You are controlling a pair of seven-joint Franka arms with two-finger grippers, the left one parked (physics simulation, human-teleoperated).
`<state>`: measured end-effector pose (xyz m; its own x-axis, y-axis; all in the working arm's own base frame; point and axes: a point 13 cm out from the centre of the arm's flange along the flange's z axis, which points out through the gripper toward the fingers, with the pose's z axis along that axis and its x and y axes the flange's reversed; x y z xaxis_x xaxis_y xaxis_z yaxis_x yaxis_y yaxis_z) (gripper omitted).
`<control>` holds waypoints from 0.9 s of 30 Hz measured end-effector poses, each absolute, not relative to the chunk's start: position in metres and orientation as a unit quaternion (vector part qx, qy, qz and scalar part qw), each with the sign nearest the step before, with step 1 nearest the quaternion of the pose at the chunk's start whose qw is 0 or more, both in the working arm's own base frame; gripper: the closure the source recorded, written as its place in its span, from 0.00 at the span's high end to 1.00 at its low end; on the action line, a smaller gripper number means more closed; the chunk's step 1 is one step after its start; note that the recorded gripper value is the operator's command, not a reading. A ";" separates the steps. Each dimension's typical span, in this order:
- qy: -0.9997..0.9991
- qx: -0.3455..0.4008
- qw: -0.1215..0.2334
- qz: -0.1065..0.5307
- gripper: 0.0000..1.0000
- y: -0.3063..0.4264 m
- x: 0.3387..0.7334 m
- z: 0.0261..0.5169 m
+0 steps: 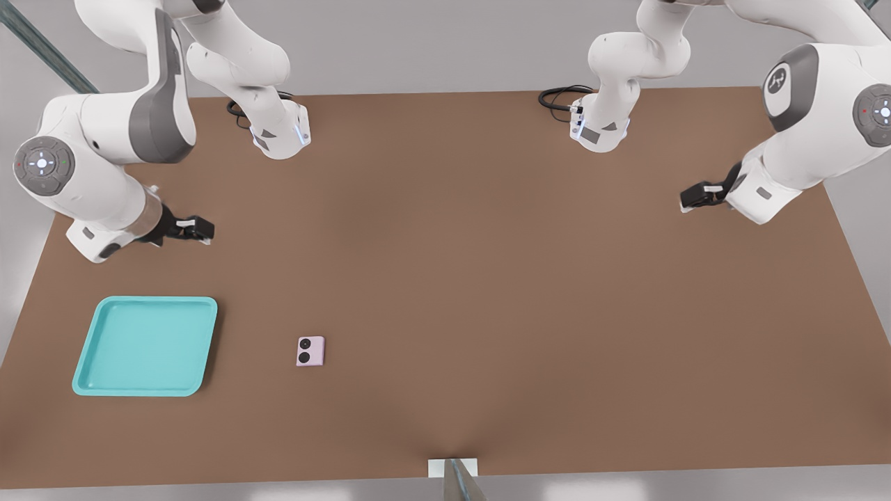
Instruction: Keep left arm still and place phone on the tray with right arm
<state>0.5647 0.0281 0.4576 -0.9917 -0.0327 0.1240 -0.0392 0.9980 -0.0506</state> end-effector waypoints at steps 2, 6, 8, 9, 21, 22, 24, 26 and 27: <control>-0.999 0.016 0.044 0.021 1.00 0.031 0.576 0.456; -0.998 0.028 0.049 0.004 1.00 0.060 0.610 0.407; -0.997 0.043 0.056 -0.001 1.00 0.085 0.627 0.369; -0.997 0.048 0.061 -0.004 1.00 0.096 0.634 0.346; -0.998 0.060 0.028 -0.012 1.00 0.178 0.690 0.126; -0.998 0.056 0.022 -0.014 1.00 0.179 0.693 0.116; -0.999 0.047 0.011 -0.018 1.00 0.177 0.699 0.102; -0.999 0.039 0.003 -0.021 1.00 0.176 0.703 0.089; -0.999 0.035 0.000 -0.022 1.00 0.174 0.705 0.084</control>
<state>0.7049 0.1742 0.0845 -0.9976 -0.0697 -0.0020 -0.0698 0.9966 0.0433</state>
